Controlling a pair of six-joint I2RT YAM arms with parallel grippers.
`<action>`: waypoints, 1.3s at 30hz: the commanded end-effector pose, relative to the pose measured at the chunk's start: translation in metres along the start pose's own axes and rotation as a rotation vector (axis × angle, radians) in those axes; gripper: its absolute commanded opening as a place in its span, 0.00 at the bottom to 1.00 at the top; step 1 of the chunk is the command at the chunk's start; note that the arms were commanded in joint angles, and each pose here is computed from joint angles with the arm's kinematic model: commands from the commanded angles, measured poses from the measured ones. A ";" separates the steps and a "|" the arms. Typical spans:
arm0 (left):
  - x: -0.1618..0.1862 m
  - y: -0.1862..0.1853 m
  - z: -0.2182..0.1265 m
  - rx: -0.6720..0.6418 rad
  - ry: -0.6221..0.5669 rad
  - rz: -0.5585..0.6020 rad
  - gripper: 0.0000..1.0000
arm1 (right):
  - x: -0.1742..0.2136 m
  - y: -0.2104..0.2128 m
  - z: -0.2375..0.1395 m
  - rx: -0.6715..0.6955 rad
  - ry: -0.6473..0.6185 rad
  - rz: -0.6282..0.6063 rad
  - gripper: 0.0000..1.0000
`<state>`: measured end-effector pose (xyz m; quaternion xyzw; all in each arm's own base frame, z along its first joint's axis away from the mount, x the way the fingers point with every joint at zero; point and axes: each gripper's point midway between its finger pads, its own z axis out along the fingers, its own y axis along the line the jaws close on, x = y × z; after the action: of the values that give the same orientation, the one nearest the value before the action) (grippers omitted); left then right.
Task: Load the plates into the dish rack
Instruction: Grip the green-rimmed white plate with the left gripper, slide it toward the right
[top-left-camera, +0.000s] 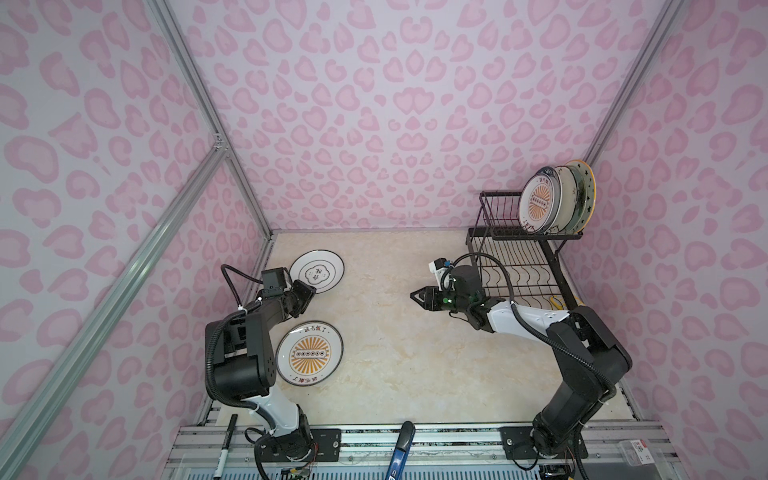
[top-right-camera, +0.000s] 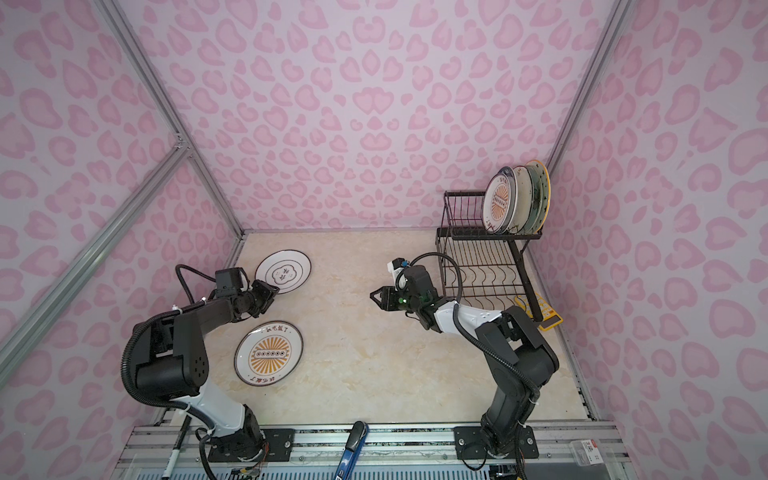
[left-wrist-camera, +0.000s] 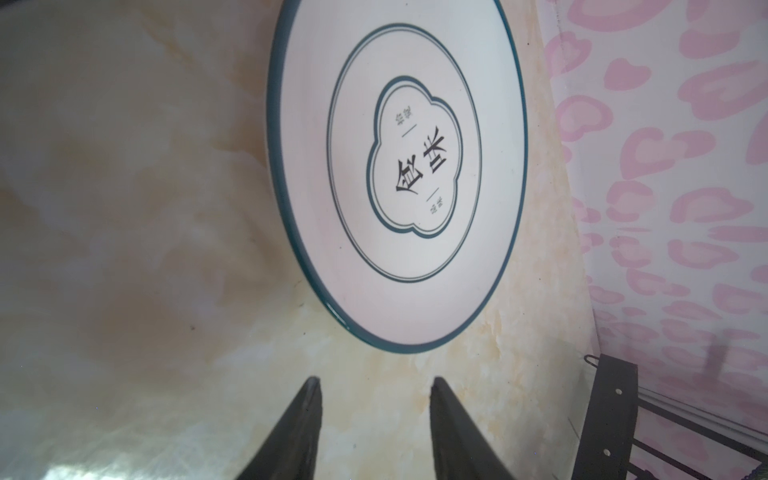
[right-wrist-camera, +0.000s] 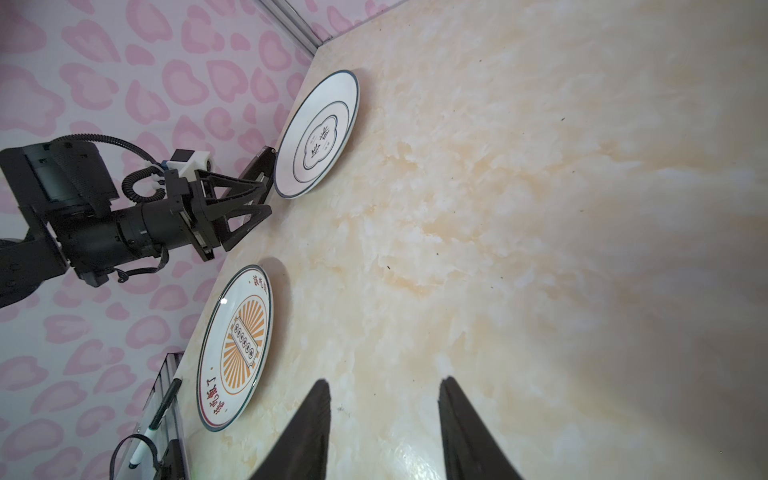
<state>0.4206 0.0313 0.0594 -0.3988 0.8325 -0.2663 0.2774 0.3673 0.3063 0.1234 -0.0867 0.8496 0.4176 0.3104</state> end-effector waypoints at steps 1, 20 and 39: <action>-0.008 -0.002 0.003 0.030 -0.020 -0.021 0.45 | -0.007 0.008 0.003 -0.045 -0.022 0.005 0.43; -0.018 0.005 0.029 0.040 -0.005 -0.068 0.37 | -0.004 0.006 0.003 -0.048 -0.015 0.018 0.41; -0.024 0.009 0.036 0.014 0.000 -0.057 0.24 | -0.004 0.006 0.004 -0.044 -0.012 0.018 0.41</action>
<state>0.4474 0.0444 0.0320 -0.4277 0.8169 -0.2842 0.2626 0.3687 0.3120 0.1266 -0.0822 0.8411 0.4381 0.3063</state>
